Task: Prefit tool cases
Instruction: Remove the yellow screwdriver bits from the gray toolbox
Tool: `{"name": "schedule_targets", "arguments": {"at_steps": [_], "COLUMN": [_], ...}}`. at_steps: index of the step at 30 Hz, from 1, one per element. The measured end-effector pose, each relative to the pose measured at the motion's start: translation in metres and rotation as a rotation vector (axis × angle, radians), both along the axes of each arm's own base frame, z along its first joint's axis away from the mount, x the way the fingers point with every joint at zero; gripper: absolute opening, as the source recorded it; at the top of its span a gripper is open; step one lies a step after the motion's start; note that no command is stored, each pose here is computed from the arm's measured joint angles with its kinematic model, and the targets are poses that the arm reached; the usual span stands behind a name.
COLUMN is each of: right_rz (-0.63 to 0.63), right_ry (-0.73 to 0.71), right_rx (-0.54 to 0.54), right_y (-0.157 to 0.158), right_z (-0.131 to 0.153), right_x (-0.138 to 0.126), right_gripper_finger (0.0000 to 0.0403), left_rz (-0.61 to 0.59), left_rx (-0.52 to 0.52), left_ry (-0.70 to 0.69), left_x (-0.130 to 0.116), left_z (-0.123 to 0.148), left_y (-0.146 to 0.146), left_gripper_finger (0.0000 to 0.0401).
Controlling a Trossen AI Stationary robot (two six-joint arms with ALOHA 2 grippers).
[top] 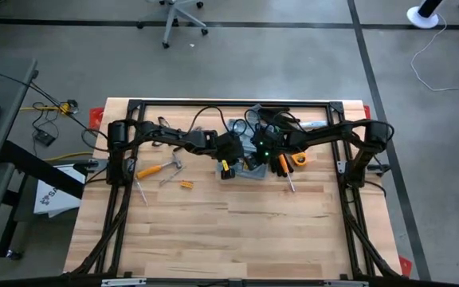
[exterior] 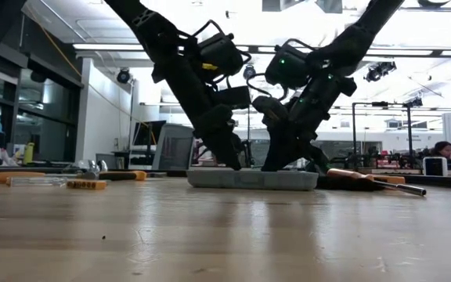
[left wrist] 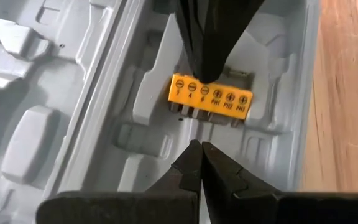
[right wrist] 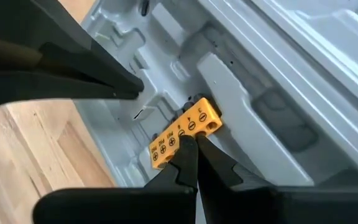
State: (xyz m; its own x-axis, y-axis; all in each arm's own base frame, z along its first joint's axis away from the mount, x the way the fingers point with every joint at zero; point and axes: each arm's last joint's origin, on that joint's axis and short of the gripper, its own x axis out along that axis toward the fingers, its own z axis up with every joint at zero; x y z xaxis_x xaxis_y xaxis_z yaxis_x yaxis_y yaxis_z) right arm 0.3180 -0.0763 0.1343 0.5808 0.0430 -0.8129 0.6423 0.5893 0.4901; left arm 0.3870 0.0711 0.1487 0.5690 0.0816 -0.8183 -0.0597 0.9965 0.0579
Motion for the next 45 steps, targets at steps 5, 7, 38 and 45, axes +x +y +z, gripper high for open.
{"name": "schedule_targets", "arguments": {"at_steps": [5, 7, 38, 45], "right_rz": [0.013, 0.023, 0.018, 0.036], "right_ry": [-0.003, 0.019, -0.170, -0.179], "right_rx": [0.010, 0.017, 0.055, 0.055], "right_y": [0.011, 0.016, 0.010, 0.008], "right_z": [0.007, 0.005, -0.002, 0.002], "right_x": [-0.001, -0.001, 0.021, 0.020], "right_gripper_finger": [0.0000, 0.0000, 0.0000, 0.0000], "left_rz": [-0.003, -0.022, -0.050, -0.047], "left_rx": [-0.002, -0.026, -0.095, -0.092], "left_ry": [-0.013, -0.037, -0.056, -0.058], "left_x": [0.001, 0.004, 0.010, 0.010], "left_z": [0.000, -0.001, -0.019, -0.017], "left_y": [0.000, 0.000, -0.006, -0.003], "left_gripper_finger": [0.0000, 0.0000, 0.0000, 0.0000]}}
